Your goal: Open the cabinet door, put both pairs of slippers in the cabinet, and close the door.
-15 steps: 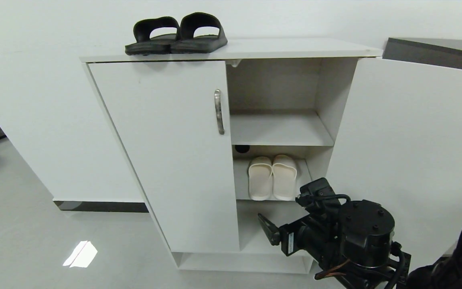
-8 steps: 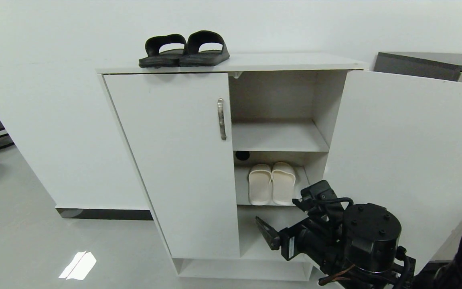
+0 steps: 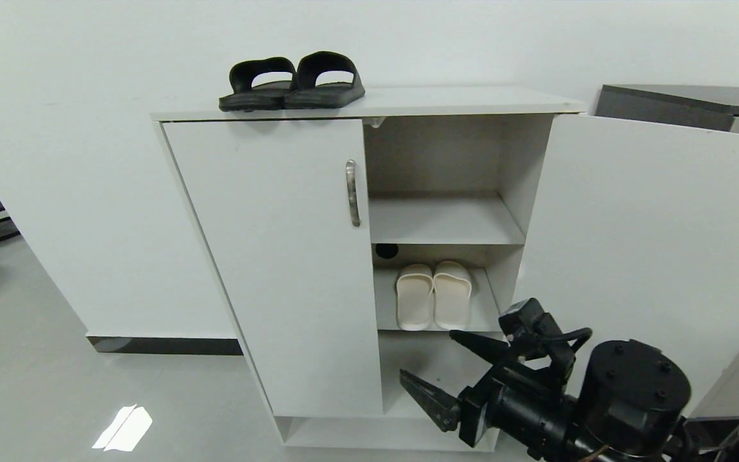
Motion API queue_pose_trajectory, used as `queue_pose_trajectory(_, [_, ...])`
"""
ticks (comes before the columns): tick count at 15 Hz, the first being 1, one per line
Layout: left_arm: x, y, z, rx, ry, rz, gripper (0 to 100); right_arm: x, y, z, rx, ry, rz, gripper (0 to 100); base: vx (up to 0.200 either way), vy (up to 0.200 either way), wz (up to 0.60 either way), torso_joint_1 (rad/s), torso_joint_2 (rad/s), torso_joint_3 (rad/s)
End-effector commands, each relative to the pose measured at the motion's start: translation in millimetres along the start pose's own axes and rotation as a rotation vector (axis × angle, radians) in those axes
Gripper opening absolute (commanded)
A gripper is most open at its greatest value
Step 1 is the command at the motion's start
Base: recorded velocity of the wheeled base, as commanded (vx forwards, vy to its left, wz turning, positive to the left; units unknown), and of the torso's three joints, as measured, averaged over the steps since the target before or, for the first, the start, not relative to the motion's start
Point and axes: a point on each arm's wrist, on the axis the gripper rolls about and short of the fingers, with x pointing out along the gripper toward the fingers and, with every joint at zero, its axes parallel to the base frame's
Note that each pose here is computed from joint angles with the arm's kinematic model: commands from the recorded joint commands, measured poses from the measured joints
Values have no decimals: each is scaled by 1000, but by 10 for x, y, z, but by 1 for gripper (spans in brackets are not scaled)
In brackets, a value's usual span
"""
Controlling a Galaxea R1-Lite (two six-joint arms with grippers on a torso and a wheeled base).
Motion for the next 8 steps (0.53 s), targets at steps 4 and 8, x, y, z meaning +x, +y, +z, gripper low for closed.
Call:
queue_pose_trajectory(4, [1, 0, 1, 0, 1, 0, 0, -86, -114, -154, -3, 64, -6, 100, 0, 200, 0, 2, -1, 1])
queue_pose_trajectory(8, [1, 0, 1, -2, 1, 0, 0, -157, -113, -222, -6, 103, 43, 100, 0, 200, 0, 6, 2, 2])
